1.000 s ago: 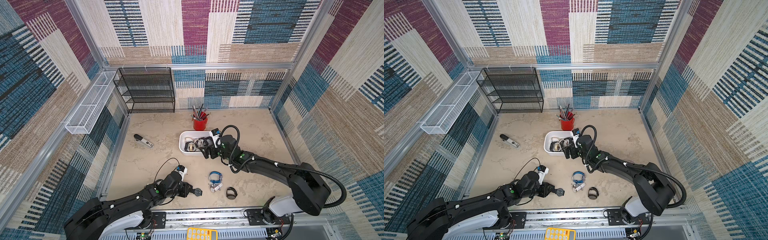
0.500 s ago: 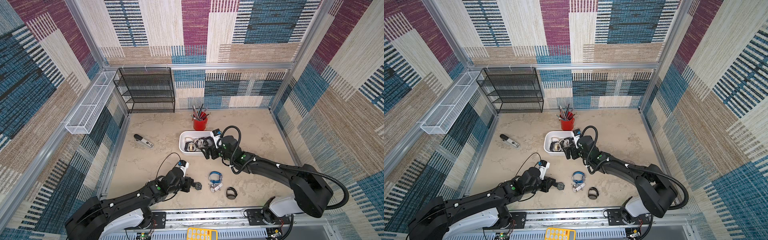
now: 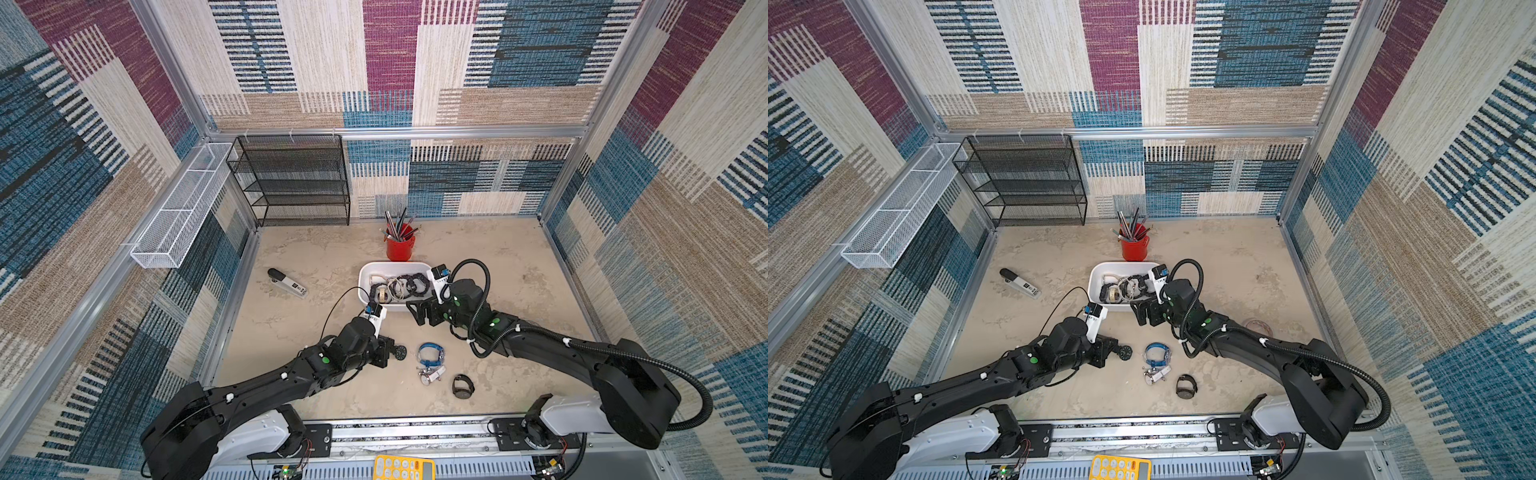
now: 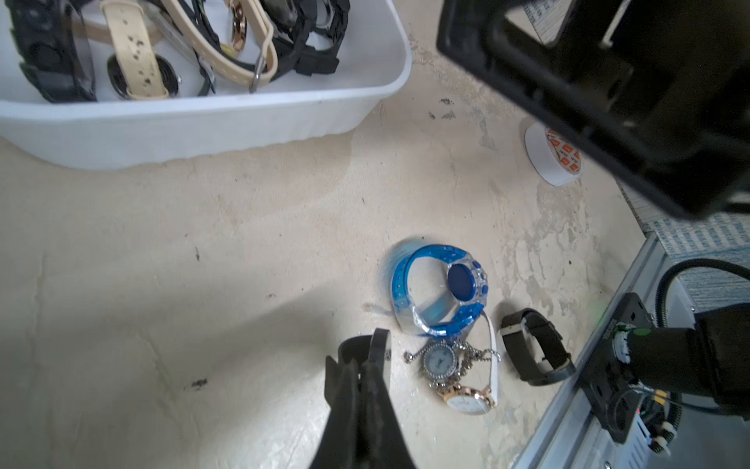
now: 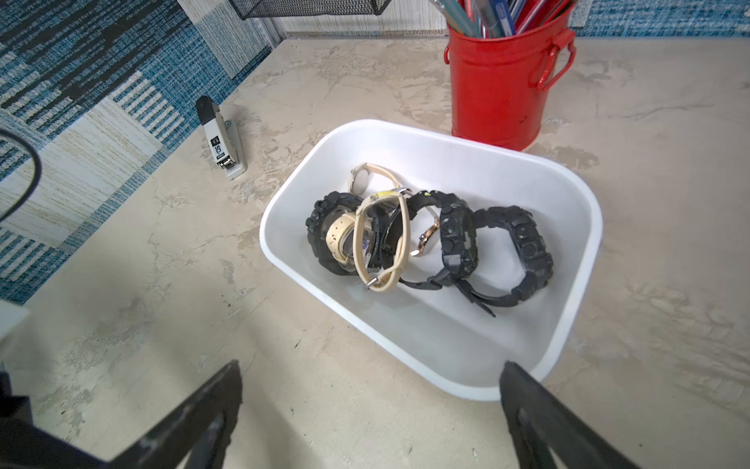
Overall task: Put the watch into the storage box
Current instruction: Place the watch in the storage box.
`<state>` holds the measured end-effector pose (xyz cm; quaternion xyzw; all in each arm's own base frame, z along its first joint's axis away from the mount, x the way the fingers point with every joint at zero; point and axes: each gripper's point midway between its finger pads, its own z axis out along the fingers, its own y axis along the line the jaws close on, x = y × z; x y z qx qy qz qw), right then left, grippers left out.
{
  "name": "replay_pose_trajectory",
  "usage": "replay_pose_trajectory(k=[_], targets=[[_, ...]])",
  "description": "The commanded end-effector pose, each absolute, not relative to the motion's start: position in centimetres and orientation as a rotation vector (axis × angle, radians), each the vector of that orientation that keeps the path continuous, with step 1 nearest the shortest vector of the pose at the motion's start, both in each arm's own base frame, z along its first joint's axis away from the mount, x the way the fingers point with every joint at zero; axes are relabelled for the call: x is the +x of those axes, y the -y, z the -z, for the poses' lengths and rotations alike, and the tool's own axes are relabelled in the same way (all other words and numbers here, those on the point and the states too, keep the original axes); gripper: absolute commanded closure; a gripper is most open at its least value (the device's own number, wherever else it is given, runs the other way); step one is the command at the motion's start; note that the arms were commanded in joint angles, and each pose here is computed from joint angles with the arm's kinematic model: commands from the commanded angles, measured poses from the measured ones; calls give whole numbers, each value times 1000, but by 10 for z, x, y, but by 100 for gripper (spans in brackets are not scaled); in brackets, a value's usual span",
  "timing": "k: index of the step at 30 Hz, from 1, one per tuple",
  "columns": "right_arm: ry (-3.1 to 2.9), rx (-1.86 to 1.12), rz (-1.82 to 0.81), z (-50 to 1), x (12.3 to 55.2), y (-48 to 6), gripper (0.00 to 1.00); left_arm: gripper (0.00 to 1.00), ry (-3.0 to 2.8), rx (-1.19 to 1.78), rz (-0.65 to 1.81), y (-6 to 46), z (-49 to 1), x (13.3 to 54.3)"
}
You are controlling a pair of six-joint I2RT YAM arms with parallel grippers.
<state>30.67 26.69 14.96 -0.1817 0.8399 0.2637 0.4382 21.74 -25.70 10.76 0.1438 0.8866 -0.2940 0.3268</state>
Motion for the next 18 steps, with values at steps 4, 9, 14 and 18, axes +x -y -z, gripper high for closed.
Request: replay_pose_trajectory(k=[4,9,14,18], targets=[[-2004,-470,-728,-168,295,-267,0,100,-2249,435,755,267,-128,241],[-1978,-495,-749,-169,284,-263,0,100,-2203,452,754,272,-143,259],[-1926,-489,-760,-183,279,-258,0,100,-2146,478,757,278,-167,277],[-1901,-492,-757,-189,276,-255,0,100,-2139,464,750,276,-173,292]])
